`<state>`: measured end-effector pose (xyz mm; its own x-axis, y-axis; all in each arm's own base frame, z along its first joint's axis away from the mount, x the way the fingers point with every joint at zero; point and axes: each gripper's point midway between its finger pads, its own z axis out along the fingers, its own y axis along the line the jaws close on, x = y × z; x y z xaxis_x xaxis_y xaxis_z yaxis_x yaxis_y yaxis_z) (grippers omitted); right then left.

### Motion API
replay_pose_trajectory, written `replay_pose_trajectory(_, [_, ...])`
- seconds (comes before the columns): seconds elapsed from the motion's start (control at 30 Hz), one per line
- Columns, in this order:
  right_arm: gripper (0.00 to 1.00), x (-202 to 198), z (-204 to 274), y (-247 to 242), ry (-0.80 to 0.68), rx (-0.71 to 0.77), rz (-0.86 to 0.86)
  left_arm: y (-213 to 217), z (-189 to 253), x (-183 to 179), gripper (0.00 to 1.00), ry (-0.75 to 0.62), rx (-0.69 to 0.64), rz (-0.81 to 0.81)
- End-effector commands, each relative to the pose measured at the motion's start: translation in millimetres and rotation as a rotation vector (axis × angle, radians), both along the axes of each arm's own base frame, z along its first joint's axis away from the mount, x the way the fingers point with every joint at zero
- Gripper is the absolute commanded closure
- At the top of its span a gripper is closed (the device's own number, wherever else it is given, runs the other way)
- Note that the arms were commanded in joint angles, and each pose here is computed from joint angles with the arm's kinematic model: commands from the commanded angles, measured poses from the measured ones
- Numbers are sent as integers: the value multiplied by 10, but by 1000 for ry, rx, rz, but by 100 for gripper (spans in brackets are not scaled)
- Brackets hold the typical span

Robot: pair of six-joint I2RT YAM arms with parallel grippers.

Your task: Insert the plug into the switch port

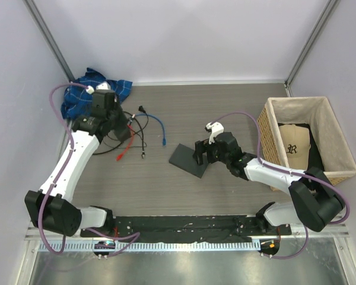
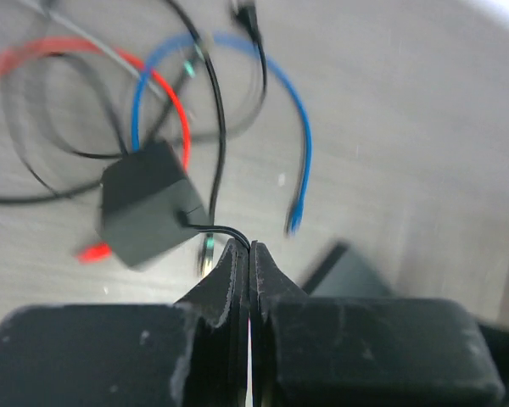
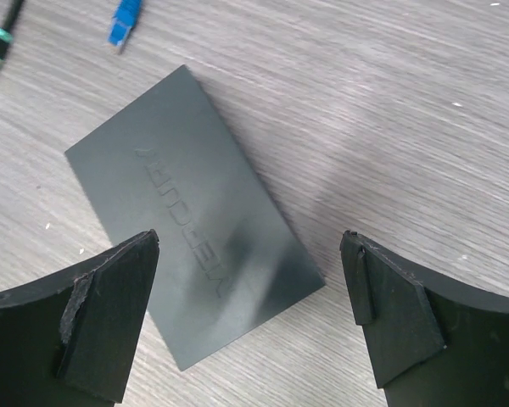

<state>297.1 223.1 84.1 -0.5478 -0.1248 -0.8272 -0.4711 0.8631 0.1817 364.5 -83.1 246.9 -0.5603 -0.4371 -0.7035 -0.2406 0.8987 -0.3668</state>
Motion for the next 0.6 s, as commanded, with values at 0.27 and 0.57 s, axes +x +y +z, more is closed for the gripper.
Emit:
replay_pose_trajectory(0.27, [3, 24, 190, 142, -57, 80, 38, -662, -127, -569, 100, 13, -64, -286])
replay_pose_trajectory(0.57, [4, 28, 145, 150, -47, 72, 42, -879, -754, -961, 100, 145, -159, -314])
